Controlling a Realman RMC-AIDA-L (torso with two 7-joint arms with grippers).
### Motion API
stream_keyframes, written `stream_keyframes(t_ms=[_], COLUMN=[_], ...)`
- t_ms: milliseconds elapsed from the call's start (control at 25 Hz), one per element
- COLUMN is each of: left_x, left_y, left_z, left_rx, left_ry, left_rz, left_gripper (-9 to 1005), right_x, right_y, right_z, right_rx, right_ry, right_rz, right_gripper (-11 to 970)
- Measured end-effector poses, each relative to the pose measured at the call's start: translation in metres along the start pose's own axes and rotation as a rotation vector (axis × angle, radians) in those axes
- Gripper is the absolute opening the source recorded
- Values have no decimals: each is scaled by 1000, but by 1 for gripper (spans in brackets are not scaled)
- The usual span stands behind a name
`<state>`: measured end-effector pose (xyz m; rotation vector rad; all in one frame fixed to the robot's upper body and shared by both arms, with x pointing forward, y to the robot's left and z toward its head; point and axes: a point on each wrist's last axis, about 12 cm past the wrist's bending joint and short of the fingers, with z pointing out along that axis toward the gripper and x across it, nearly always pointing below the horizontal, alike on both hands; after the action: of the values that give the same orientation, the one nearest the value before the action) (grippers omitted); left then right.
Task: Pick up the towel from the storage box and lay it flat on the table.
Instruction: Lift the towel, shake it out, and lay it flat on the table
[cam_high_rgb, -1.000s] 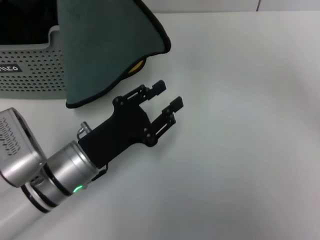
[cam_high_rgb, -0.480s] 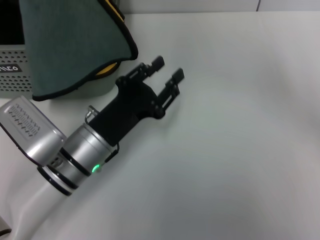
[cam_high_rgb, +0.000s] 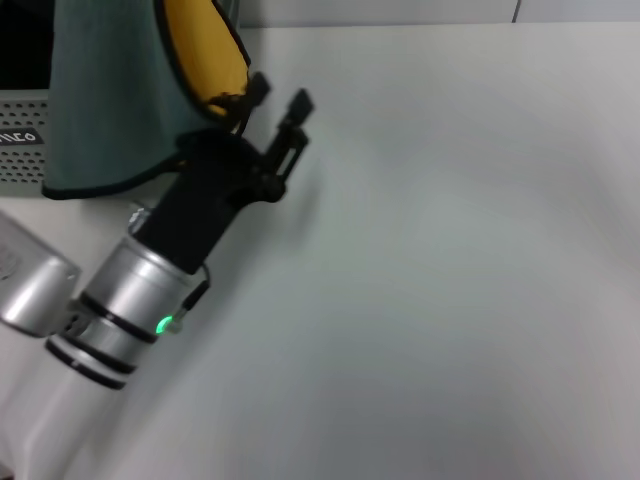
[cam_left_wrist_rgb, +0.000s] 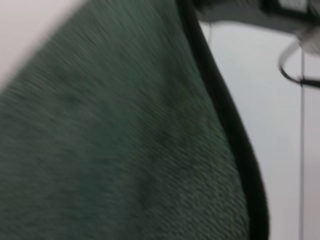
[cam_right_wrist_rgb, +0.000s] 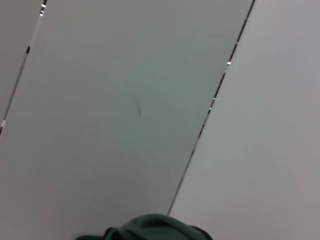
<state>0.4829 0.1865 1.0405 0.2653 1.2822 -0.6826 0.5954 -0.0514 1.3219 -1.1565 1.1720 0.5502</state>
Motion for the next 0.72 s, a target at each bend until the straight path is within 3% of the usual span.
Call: stream_keyframes(t_ms=[200,520,720], left_x=[-7,-12,-21], left_y=[6,12,10], left_z=[-23,-47,-63], left_rx=[-80,-147,-116], left_ry=[-76,-122,-181], left_rz=[11,22,53], left_gripper=[489,489,488], right_x=[7,11,13], right_y=[1,10,8], right_z=[-32,-64,-78], right_rx=[28,44,68], right_ry=[6,12,19], right_rz=[1,-3,-2], right_gripper=[13,14,14])
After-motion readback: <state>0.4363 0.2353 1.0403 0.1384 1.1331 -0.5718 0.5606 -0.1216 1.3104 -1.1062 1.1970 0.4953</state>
